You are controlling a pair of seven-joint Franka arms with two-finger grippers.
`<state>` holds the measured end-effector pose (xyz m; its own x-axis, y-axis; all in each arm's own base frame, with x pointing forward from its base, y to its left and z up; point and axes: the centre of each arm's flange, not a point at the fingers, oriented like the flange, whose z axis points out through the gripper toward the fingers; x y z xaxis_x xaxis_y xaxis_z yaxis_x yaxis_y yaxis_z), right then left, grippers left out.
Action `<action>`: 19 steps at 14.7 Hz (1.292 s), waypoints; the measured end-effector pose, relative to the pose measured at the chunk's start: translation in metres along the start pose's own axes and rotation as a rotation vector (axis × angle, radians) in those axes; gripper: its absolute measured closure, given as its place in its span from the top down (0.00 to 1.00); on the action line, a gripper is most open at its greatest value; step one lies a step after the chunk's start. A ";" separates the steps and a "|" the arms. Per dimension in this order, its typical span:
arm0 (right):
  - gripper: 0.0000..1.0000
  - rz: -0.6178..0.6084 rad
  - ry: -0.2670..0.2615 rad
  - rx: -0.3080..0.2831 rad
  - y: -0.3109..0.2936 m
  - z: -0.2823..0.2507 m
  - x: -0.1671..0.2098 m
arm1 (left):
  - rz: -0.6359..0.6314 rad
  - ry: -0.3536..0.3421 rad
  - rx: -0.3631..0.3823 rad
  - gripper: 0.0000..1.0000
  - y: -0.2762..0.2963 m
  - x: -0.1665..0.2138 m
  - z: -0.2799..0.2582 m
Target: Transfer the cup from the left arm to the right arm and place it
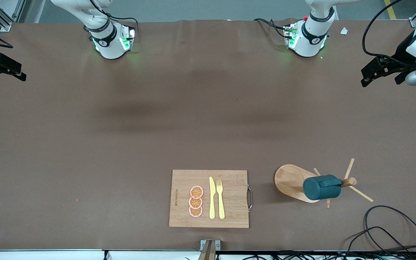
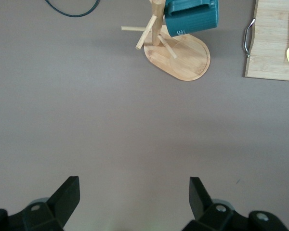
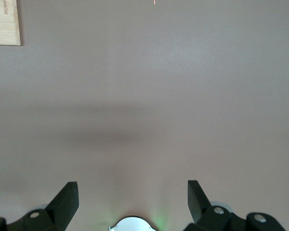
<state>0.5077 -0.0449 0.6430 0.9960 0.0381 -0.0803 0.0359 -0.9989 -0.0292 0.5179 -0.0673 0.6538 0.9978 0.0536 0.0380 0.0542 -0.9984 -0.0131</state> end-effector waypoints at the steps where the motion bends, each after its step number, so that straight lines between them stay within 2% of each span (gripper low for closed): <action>1: 1.00 0.000 0.000 0.000 0.000 0.000 0.000 | 0.002 -0.001 -0.001 1.00 0.000 0.001 0.001; 7: 1.00 0.000 0.000 0.000 0.000 0.000 0.000 | 0.009 -0.008 -0.021 1.00 -0.002 0.036 0.014; 10: 1.00 0.000 0.000 0.000 0.000 0.000 0.000 | 0.005 -0.037 -0.037 1.00 -0.003 0.068 0.050; 12: 1.00 0.000 0.000 0.000 0.000 0.000 0.000 | -0.016 -0.017 -0.081 1.00 0.000 0.090 0.074; 14: 1.00 0.000 0.000 0.000 0.000 0.000 0.000 | -0.110 -0.012 -0.140 1.00 0.005 0.106 0.095; 19: 1.00 0.001 0.012 -0.001 0.001 -0.005 0.000 | -0.453 -0.006 -0.187 1.00 0.011 0.131 0.128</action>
<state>0.5079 -0.0455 0.6480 0.9970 0.0368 -0.0687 0.0349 -0.9990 -0.0278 0.6535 -0.0697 0.5312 0.8759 0.4825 -0.0071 0.4755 -0.8605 0.1831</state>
